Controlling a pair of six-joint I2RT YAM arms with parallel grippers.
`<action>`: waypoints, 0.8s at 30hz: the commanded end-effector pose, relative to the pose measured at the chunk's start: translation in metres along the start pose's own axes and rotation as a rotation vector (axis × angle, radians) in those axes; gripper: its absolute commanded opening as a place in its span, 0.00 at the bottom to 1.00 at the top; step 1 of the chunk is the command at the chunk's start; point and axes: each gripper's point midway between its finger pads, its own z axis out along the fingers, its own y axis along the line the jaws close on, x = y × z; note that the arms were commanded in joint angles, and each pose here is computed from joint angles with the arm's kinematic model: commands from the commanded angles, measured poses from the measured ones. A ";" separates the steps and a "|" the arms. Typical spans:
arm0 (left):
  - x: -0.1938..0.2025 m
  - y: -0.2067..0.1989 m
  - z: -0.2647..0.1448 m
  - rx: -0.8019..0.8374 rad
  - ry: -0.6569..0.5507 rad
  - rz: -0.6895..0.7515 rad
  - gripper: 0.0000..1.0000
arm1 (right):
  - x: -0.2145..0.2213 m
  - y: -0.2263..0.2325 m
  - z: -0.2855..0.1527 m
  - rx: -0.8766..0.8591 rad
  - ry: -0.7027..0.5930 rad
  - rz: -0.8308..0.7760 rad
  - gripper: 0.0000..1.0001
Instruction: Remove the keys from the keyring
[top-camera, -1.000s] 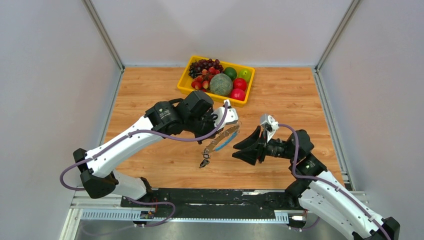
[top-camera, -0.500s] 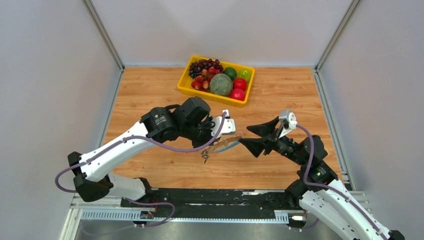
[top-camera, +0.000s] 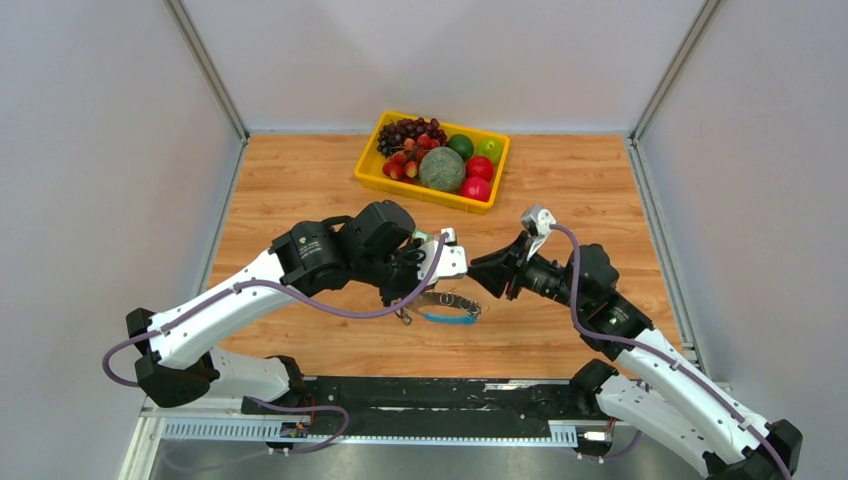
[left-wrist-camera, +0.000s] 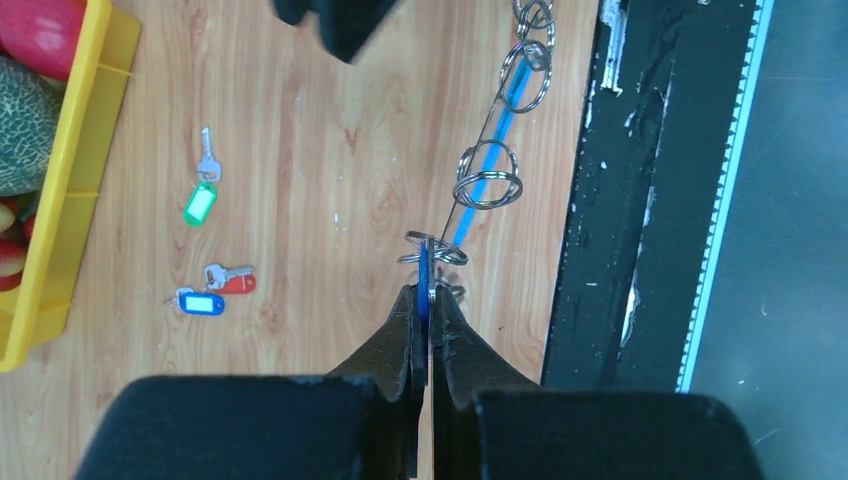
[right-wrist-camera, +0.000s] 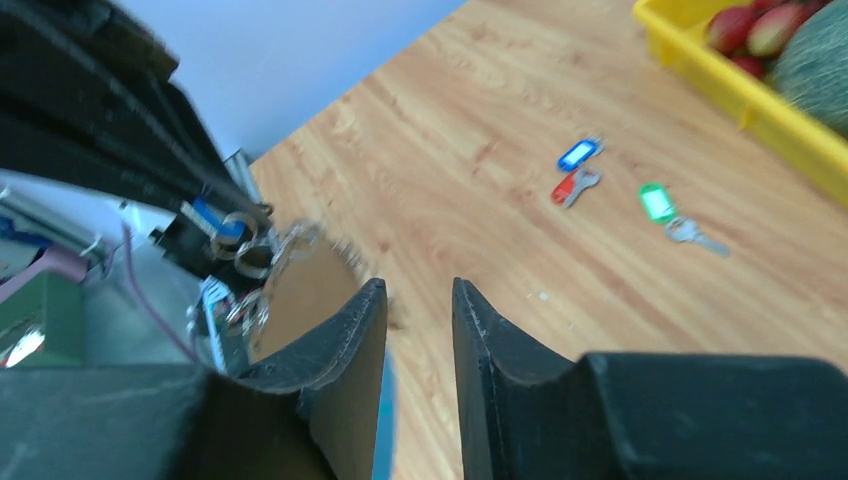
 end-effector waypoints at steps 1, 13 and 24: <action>-0.023 0.009 -0.015 -0.060 -0.097 0.026 0.00 | 0.013 0.032 -0.008 -0.143 0.015 0.026 0.33; -0.025 0.013 -0.015 -0.083 -0.103 0.027 0.00 | 0.039 0.071 -0.024 -0.287 0.053 0.037 0.32; -0.027 0.001 -0.023 -0.039 -0.157 0.071 0.00 | 0.006 0.061 -0.015 -0.177 -0.037 -0.053 0.36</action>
